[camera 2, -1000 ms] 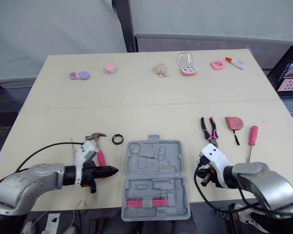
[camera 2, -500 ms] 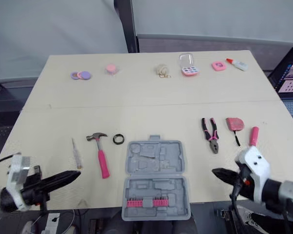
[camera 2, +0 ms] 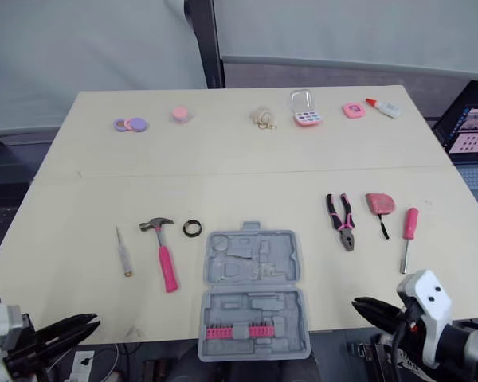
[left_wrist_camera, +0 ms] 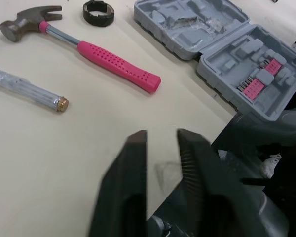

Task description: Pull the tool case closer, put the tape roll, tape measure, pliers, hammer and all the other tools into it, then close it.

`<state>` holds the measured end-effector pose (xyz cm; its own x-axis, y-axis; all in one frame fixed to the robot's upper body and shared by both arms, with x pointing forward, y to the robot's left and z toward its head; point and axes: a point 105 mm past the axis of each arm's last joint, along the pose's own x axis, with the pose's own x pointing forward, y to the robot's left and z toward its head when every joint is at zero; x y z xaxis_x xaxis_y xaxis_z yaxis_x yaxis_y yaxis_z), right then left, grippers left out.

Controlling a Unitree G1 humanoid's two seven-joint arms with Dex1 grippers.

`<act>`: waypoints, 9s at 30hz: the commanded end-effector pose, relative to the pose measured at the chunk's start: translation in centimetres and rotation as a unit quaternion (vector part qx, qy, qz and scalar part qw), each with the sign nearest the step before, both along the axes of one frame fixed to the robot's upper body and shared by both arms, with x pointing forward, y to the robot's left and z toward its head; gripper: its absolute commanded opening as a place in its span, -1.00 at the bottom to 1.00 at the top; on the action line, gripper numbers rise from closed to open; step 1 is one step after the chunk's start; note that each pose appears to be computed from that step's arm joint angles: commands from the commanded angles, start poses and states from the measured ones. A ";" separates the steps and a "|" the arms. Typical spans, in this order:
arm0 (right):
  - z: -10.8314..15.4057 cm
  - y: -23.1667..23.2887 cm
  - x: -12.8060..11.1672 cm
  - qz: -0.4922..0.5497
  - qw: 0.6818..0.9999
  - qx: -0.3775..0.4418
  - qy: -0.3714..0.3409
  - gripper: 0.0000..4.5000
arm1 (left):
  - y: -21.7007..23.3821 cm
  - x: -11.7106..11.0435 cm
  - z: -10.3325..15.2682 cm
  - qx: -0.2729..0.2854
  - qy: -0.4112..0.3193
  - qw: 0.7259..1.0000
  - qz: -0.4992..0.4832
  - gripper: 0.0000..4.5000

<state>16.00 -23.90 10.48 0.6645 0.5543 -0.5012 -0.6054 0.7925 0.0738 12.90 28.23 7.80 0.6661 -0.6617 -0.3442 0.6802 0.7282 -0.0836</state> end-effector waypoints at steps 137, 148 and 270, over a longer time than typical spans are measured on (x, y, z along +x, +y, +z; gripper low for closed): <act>3.9 0.3 0.6 0.036 0.981 -0.060 -0.180 1.00 | -15.0 22.3 2.6 0.553 0.062 0.788 -0.263 -0.98; 4.3 -0.3 0.2 0.033 0.981 -0.072 -0.180 1.00 | -17.4 18.6 7.8 0.411 0.094 0.870 -0.254 -0.98; 5.1 -2.1 -0.7 -0.012 0.978 -0.092 -0.185 1.00 | -13.6 18.3 3.8 -0.023 -0.131 0.955 -0.264 -0.49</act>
